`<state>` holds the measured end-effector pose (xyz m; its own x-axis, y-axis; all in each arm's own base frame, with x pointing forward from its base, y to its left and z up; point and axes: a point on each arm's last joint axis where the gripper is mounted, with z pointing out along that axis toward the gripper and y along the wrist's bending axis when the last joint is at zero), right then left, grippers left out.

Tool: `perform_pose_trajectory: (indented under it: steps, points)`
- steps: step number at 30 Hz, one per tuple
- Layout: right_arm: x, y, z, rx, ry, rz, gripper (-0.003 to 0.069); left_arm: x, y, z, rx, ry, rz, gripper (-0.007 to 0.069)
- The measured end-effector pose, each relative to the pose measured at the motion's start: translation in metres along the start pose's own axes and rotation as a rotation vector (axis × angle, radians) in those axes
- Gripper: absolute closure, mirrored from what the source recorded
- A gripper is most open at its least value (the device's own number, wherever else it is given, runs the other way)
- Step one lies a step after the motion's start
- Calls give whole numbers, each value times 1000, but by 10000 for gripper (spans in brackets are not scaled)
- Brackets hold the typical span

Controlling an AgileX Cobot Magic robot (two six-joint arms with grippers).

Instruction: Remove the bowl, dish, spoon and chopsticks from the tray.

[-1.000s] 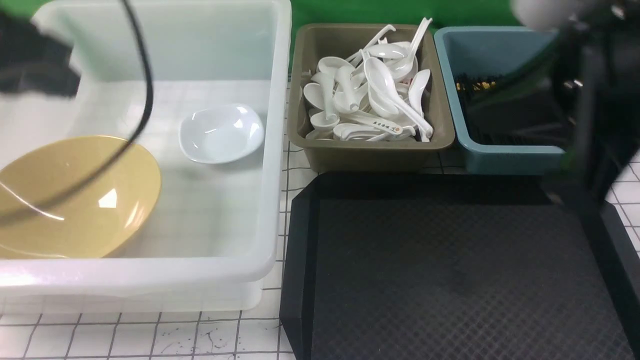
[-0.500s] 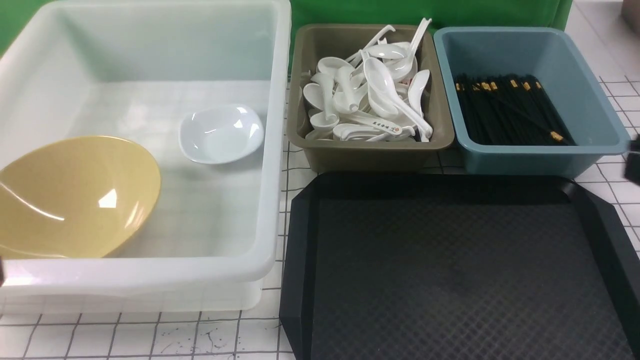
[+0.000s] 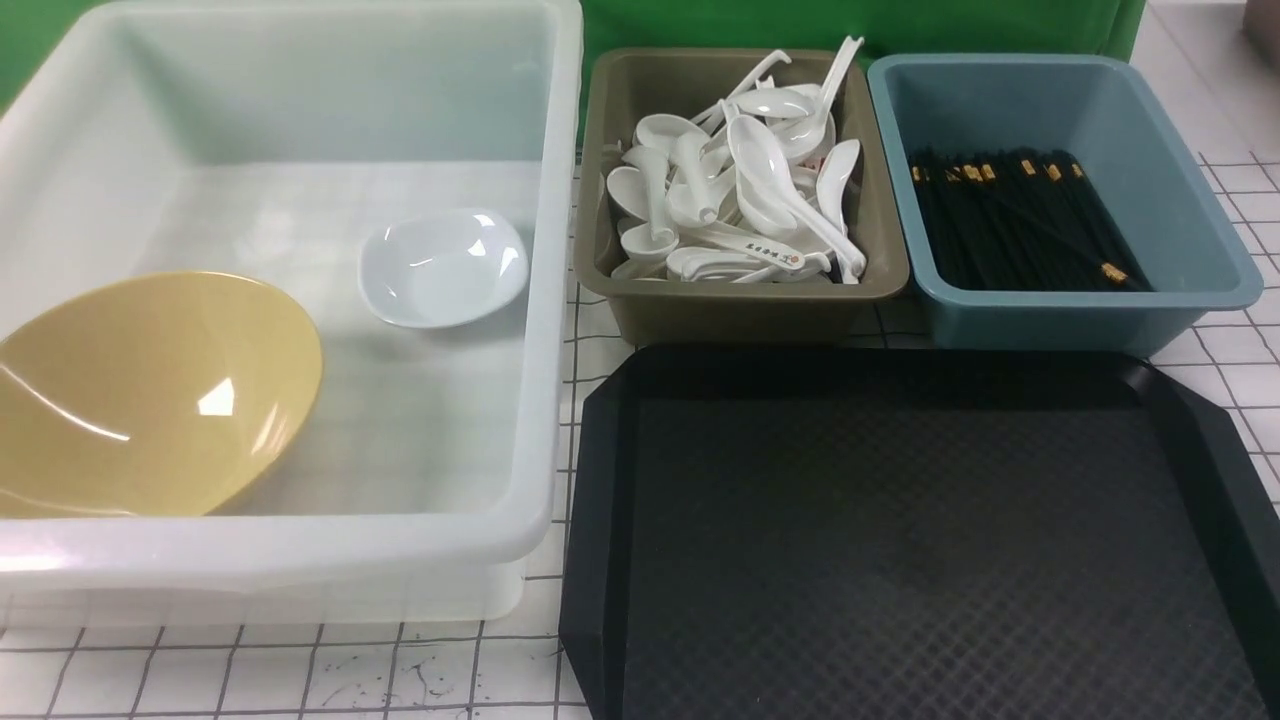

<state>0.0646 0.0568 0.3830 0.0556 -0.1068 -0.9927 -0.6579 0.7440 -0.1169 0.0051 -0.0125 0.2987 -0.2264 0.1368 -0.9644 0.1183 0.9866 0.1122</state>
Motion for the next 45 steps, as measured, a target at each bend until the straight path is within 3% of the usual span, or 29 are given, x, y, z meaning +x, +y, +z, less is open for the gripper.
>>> perform_pose_trajectory:
  steps: [18, 22, 30, 32, 38, 45]
  points:
    - [8, 1, -9, 6, -13, 9, 591, 2, -2, 0, 21, 26, -12, 637]
    - [37, -3, -21, 116, -16, -6, 615, 2, -2, 0, 21, 26, -12, 637]
    - [129, -16, -43, 629, 71, 32, 624, 2, -2, 0, 21, 26, -12, 637]
    - [153, -16, -46, 712, 102, 61, 624, 2, -2, 0, 21, 26, -12, 637]
    - [197, -16, -43, 755, 195, 145, 624, 3, -2, 0, 21, 28, -12, 637]
    - [208, -15, -42, 754, 221, 182, 624, 3, -2, 0, 21, 28, -12, 637]
